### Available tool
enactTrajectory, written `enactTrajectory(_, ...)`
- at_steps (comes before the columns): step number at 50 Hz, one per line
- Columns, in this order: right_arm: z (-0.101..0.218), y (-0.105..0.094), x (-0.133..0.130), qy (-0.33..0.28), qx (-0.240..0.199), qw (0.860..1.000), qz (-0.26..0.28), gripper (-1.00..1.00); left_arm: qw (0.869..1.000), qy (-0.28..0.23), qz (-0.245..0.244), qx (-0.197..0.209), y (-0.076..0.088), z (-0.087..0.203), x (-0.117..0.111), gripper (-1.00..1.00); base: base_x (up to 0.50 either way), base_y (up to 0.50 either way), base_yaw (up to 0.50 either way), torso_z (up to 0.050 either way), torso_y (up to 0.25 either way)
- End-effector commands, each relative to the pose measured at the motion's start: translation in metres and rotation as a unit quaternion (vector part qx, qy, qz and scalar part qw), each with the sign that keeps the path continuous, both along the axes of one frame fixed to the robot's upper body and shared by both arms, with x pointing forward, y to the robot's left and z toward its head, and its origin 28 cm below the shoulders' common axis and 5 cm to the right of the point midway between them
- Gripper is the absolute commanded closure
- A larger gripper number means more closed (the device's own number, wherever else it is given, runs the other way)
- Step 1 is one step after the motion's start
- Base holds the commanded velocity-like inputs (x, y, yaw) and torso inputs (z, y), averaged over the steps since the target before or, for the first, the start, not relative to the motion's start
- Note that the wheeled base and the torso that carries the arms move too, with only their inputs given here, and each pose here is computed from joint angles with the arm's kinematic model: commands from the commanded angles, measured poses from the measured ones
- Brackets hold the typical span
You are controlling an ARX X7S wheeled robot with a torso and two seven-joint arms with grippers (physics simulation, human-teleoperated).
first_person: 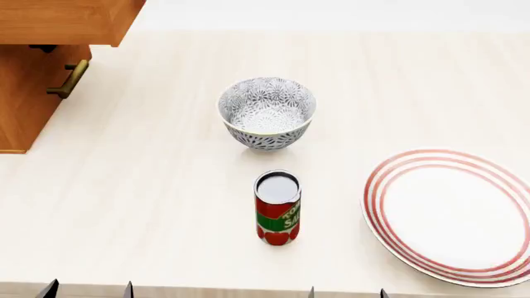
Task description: Put the bowl on the plate.
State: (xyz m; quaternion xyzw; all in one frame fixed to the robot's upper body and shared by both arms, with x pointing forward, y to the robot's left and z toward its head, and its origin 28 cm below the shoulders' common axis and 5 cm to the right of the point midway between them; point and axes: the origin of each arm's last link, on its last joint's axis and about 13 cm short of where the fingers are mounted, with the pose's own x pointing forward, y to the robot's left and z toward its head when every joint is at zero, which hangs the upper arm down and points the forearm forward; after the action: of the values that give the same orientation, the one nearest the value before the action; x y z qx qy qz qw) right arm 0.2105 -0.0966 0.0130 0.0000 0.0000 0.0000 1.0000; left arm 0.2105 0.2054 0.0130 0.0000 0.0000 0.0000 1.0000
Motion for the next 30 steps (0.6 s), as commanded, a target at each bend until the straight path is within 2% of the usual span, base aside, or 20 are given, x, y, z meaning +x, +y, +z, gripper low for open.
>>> enactTrajectory(1, 0.001, -0.001, 0.001, 0.001, -0.001, 1.0, -0.005, -1.0, 1.0, -0.002, -0.005, 0.004, 0.0, 0.001, 0.0, -1.0, 0.0, 0.0, 0.0, 0.0, 0.0)
enactTrajectory(4, 0.003, -0.002, 0.002, 0.0, -0.002, 1.0, -0.005, -1.0, 1.0, -0.004, -0.008, 0.005, 0.0, 0.002, 0.0, -1.0, 0.0, 0.0, 0.0, 0.0, 0.0)
enactTrajectory(5, 0.006, -0.002, 0.003, -0.001, 0.018, 1.0, 0.003, -1.0, 1.0, -0.005, -0.008, 0.005, 0.0, 0.002, 0.0, -1.0, 0.0, 0.0, 0.0, 0.0, 0.0)
enactTrajectory(6, 0.006, -0.002, 0.003, -0.001, 0.02, 1.0, 0.005, -1.0, 1.0, -0.005, -0.008, 0.005, 0.0, 0.002, -0.001, -1.0, 0.0, 0.0, 0.0, 0.0, 0.0)
enactTrajectory(8, 0.009, -0.002, 0.005, -0.002, -0.001, 1.0, -0.001, -1.0, 1.0, -0.005, -0.009, 0.006, 0.0, 0.001, -0.001, -1.0, 0.0, 0.0, 0.0, 0.0, 0.0)
enactTrajectory(18, 0.025, -0.009, 0.012, -0.011, -0.025, 1.0, -0.002, -1.0, 1.0, -0.012, -0.005, 0.007, 0.003, 0.003, 0.0, -1.0, 0.0, 0.0, 0.0, 0.0, 0.0)
enactTrajectory(30, 0.031, -0.022, 0.017, -0.019, -0.037, 0.999, -0.021, -1.0, 0.999, -0.029, 0.02, 0.007, 0.011, 0.014, 0.008, -1.0, 0.0, 0.0, 0.0, 0.0, 0.0)
